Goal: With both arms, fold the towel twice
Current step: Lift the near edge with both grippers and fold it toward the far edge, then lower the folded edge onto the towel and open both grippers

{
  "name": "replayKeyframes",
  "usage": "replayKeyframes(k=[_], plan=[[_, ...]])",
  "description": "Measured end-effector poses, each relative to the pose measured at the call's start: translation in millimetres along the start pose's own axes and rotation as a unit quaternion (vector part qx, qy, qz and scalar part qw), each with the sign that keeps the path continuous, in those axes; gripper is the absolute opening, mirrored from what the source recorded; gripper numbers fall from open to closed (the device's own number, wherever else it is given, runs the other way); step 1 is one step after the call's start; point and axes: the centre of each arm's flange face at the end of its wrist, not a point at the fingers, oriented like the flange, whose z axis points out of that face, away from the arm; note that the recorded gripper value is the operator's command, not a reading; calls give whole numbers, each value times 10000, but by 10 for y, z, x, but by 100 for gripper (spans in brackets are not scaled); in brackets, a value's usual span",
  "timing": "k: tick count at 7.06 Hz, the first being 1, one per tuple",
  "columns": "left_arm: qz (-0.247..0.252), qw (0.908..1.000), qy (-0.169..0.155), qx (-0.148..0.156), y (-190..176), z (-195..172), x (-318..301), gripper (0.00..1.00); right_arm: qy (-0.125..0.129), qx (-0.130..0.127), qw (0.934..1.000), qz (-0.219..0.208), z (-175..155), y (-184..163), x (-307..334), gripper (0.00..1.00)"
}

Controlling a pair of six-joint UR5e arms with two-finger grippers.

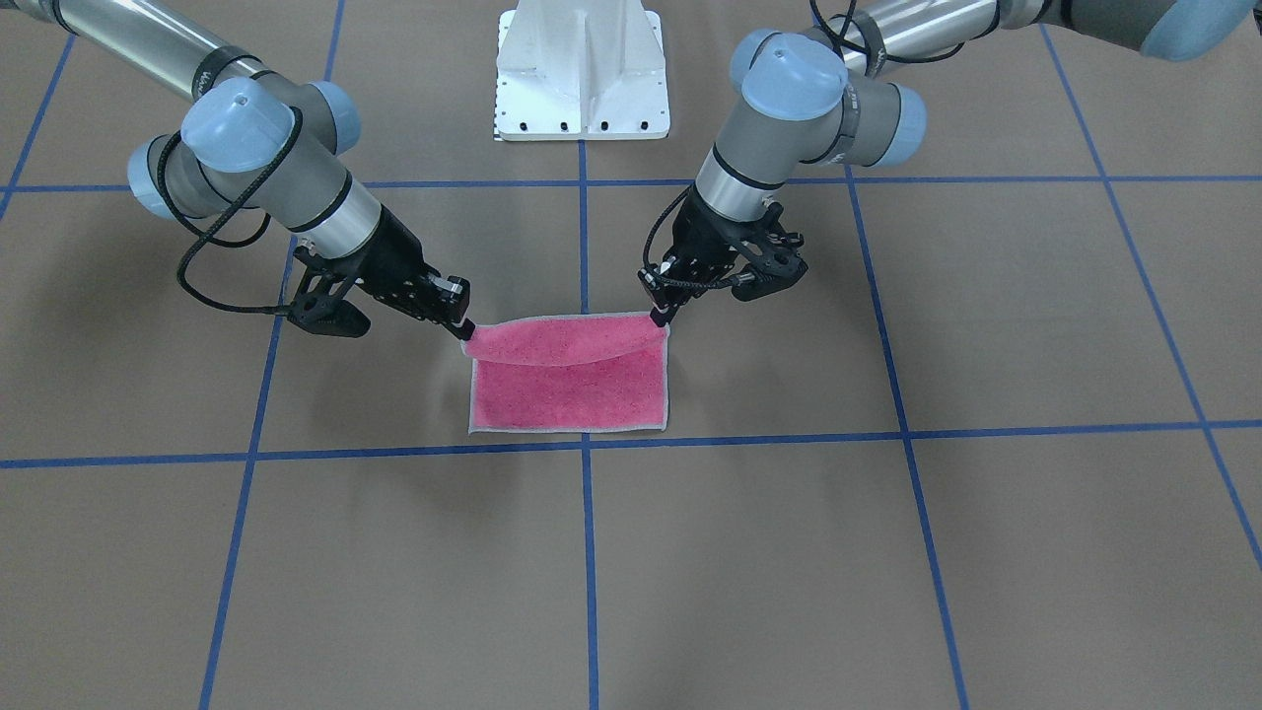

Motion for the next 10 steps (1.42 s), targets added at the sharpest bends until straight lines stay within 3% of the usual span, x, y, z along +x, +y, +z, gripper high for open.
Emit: replayKeyframes(k=[10], plan=[[-110, 9999, -100, 53, -110, 327, 35, 0, 123, 88, 9999, 72, 239, -183, -96, 0]])
